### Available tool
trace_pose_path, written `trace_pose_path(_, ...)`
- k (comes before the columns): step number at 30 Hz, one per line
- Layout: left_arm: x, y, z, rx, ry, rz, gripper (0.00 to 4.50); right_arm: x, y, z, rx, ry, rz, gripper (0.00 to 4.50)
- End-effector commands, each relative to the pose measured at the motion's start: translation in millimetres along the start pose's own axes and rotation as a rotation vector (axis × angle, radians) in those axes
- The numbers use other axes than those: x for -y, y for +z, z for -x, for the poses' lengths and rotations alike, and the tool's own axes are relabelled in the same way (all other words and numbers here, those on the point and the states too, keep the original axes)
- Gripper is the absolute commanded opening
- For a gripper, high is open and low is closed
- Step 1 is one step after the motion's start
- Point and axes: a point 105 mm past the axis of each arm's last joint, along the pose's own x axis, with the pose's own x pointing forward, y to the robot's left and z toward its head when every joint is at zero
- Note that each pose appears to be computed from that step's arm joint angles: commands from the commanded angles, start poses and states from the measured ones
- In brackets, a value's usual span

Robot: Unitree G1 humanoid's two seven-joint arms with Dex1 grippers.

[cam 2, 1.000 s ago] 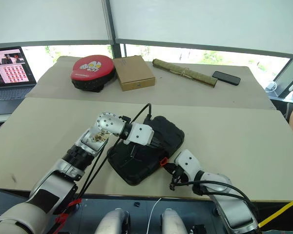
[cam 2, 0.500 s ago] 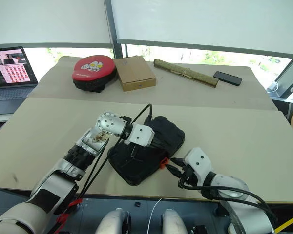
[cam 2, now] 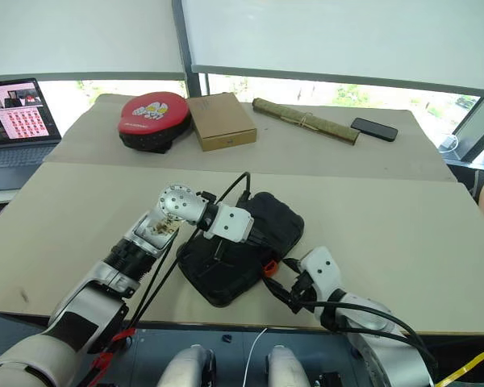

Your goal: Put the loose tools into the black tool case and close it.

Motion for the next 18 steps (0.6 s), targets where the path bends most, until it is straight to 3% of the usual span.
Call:
trace_pose_path(1,21.9,-19.8,-11.8,-0.072,-0.103,0.05,0.0,-2.2,2.2,-5.5,0.021,0.001,0.015,2.79)
trace_pose_path(6,21.6,-19.3,-12.8,-0.07,-0.101,0.05,0.0,-1.9,-0.5,-8.3,0.017,0.004,0.027,1.23)
trace_pose_path(18,21.0,-20.3,-13.4,-0.073,-0.101,0.049,0.0,-1.2,4.9,0.3,0.036,-0.014,0.117,1.23)
